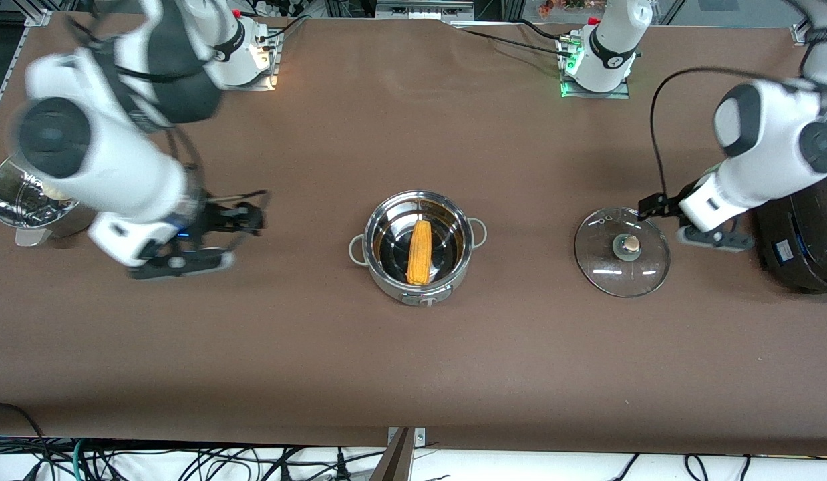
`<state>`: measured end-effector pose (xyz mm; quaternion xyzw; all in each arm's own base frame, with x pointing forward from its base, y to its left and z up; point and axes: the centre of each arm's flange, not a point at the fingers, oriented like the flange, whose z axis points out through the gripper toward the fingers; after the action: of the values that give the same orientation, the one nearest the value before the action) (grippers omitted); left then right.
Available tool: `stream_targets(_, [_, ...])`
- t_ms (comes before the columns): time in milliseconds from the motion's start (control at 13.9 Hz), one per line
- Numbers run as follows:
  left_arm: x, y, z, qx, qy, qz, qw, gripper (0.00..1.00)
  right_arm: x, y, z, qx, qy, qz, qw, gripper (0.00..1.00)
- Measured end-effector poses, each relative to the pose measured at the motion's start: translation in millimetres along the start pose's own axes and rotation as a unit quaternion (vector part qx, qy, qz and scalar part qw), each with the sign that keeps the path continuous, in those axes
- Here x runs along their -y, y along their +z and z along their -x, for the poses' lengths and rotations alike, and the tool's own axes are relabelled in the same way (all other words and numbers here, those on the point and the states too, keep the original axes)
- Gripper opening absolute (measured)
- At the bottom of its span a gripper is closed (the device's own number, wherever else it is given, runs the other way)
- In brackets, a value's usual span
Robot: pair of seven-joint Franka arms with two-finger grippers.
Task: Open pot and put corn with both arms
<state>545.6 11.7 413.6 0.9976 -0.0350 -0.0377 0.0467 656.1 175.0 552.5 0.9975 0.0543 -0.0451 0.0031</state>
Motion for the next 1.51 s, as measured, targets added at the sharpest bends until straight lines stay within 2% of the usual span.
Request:
stream_targets(144, [-15,-60,9,0.010,-0.011,0.003,1.000,1.00,-46,-9,20,0.006,0.030,0.005,1.000,1.00])
stream_targets(359, [-40,-141,14,0.013,-0.014,-0.032,0.999,1.00,-86,-14,50,-0.040,0.063,0.005,0.997,1.00])
stream_targets(575, [-50,-191,20,0.002,-0.016,-0.040,0.999,1.00,-128,-28,91,-0.044,0.094,0.003,0.995,1.00])
stream_targets(791, [-43,-207,22,-0.009,-0.024,-0.040,0.999,1.00,-164,-31,111,-0.041,0.063,0.003,0.997,1.00])
stream_targets(1007, [-39,-205,23,-0.002,-0.027,-0.040,0.999,1.00,-197,-19,117,-0.027,0.056,0.001,0.998,1.00])
stream_targets(1222, [-39,-205,24,0.001,-0.030,-0.039,0.999,1.00,-197,-13,126,-0.021,0.056,-0.001,0.998,1.00])
stream_targets(1510, [-34,-214,25,-0.005,-0.052,-0.040,0.998,1.00,-196,-2,117,-0.015,0.054,0.000,0.998,1.00])
